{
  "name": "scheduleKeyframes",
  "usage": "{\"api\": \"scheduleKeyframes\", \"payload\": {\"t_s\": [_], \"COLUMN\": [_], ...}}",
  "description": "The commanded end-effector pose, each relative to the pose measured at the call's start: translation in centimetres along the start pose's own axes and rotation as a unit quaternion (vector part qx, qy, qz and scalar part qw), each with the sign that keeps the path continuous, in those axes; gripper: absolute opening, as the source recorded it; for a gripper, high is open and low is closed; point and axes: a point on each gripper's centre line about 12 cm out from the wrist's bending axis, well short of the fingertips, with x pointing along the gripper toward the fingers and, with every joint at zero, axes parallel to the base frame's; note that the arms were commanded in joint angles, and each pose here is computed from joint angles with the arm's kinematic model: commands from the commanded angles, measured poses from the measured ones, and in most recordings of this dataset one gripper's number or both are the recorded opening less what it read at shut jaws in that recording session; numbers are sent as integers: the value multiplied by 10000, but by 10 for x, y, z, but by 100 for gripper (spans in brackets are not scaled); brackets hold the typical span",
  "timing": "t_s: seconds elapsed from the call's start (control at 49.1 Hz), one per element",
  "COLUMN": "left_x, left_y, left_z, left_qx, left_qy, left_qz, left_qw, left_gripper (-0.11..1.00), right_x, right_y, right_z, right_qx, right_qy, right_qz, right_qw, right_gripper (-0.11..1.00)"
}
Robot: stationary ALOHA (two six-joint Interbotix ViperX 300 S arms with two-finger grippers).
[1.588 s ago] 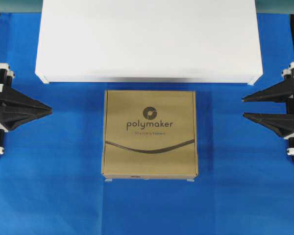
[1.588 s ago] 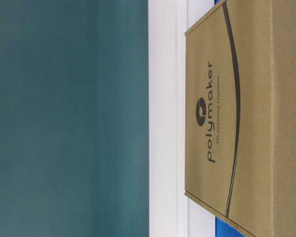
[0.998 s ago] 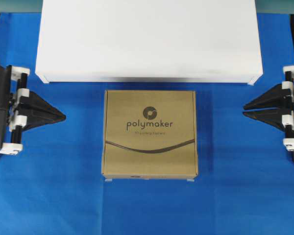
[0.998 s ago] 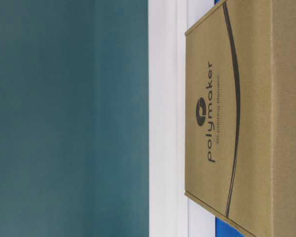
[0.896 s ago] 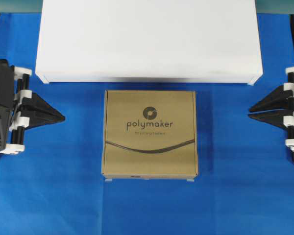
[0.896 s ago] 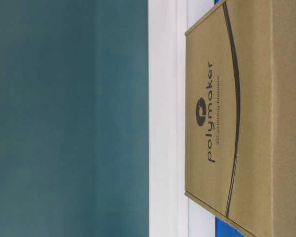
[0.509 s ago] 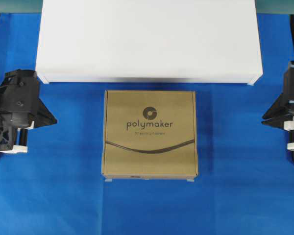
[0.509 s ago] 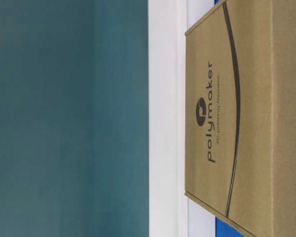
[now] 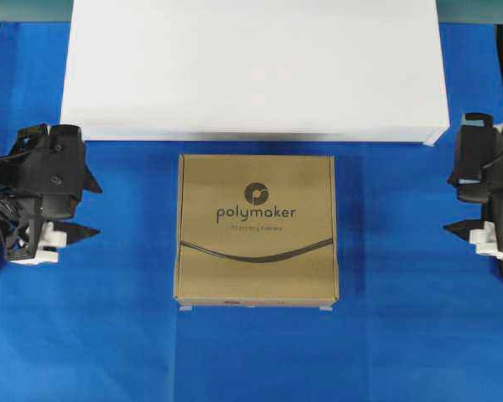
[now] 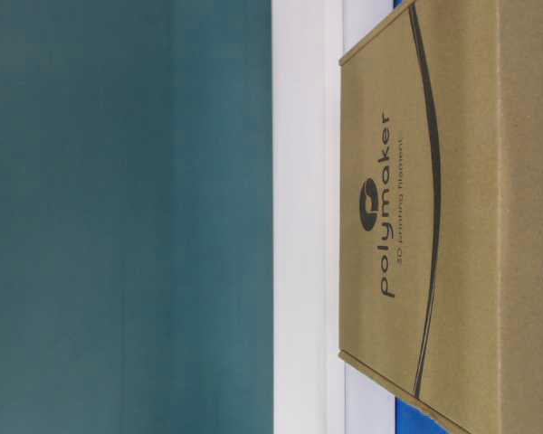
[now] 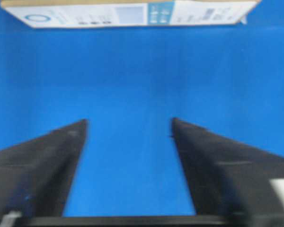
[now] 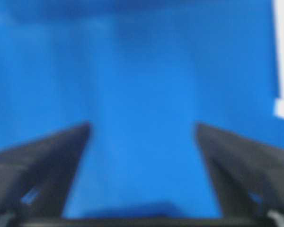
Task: Place the cardboard box on the stand after clamping it between your arms.
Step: 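Move left and right grippers inward to the box's left and right sides, then press both grippers inward to clamp the polymaker box between them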
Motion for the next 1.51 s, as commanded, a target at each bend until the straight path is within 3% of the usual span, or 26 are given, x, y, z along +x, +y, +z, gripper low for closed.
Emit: {"api": "scheduleKeyframes", "payload": {"t_s": [0.0, 0.081, 0.407, 0.896, 1.486], "left_x": [2, 8, 49, 107, 137], "left_y": [3, 2, 0, -2, -3], "left_z": [2, 1, 2, 9, 21], "left_qx": [-74, -117, -113, -184, -126], "left_qy": [-67, -59, -76, 184, 85], "left_qz": [41, 36, -6, -54, -67], "left_qw": [9999, 9999, 9999, 9996, 9999], "left_gripper": [79, 88, 86, 86, 86], "right_x": [-3, 2, 46, 115, 153], "right_y": [-2, -4, -3, 5, 14], "right_z": [10, 10, 14, 48, 86], "right_qx": [61, 90, 64, -105, -205], "right_qy": [-93, 15, -54, -53, -276], "right_qz": [-44, -78, -56, 34, 103], "right_qw": [9999, 9999, 9999, 9999, 9994], "right_gripper": [97, 100, 99, 99, 99]}}
